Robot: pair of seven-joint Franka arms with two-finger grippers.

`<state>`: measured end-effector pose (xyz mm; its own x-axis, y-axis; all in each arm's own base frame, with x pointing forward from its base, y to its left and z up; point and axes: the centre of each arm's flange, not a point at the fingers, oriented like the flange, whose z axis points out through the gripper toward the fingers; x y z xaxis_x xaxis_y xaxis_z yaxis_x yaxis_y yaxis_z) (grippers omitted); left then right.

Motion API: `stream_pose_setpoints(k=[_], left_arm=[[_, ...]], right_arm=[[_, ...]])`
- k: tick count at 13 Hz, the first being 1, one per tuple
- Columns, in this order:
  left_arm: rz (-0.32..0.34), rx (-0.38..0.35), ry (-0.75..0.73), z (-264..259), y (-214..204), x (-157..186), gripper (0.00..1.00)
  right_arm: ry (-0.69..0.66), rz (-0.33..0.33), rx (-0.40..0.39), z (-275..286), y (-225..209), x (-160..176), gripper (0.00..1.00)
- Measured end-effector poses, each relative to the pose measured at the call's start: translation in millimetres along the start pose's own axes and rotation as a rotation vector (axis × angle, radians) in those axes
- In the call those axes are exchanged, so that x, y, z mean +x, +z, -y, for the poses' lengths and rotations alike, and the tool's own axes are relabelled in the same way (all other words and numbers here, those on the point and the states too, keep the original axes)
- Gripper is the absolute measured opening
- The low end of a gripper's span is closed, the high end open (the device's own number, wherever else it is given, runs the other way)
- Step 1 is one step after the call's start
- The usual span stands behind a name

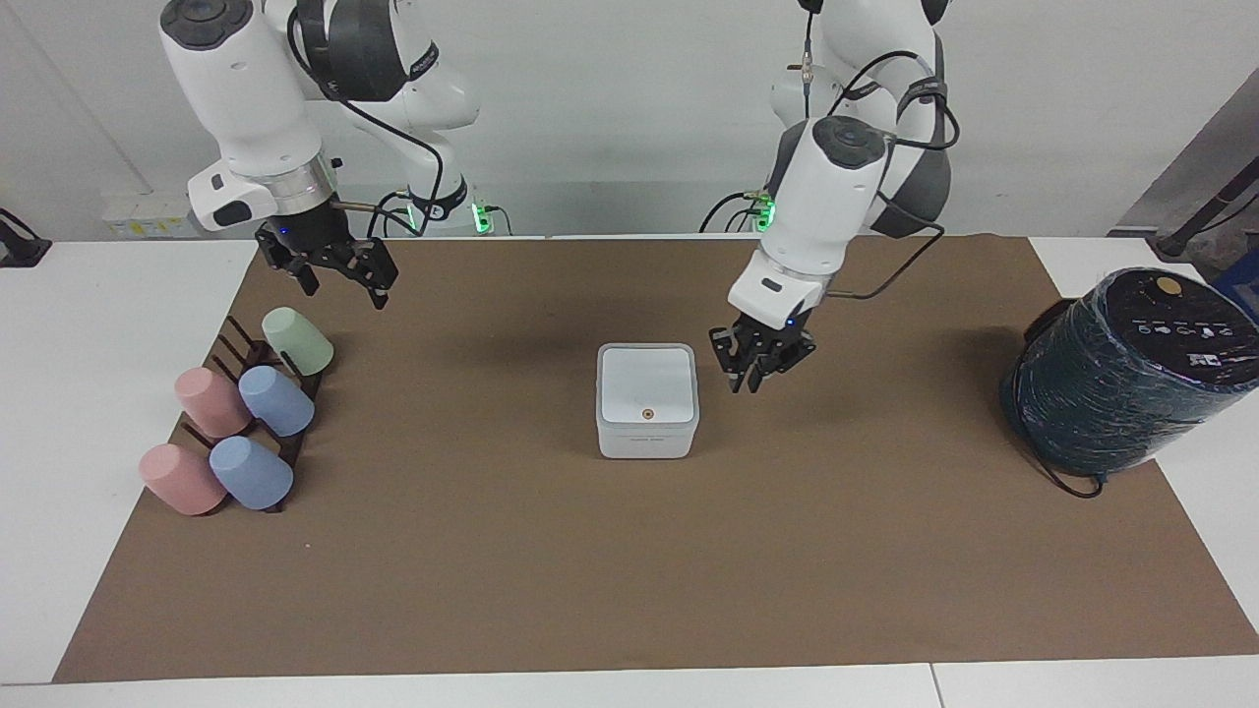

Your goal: Close trash can lid

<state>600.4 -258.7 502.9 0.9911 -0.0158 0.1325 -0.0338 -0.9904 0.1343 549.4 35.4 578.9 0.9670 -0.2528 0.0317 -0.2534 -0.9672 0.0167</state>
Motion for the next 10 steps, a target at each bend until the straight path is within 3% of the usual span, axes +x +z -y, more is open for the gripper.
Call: stream_pose_setpoints(k=[5, 8, 9, 10], left_arm=[[0.090, 0.073, 0.114, 127, -4, 24, 0.27], [0.090, 0.085, 0.110, 197, -31, 28, 0.30], [0.084, 0.085, 0.108, 209, -44, 25, 0.38], [0.073, 0.085, 0.106, 216, -59, 22, 0.38]], right_arm=[[0.000, 0.000, 0.000, 0, 0, 0, 1.00], [0.000, 0.000, 0.000, 0, 0, 0, 1.00], [0.000, 0.000, 0.000, 0, 0, 0, 1.00], [0.000, 0.000, 0.000, 0, 0, 0, 1.00]])
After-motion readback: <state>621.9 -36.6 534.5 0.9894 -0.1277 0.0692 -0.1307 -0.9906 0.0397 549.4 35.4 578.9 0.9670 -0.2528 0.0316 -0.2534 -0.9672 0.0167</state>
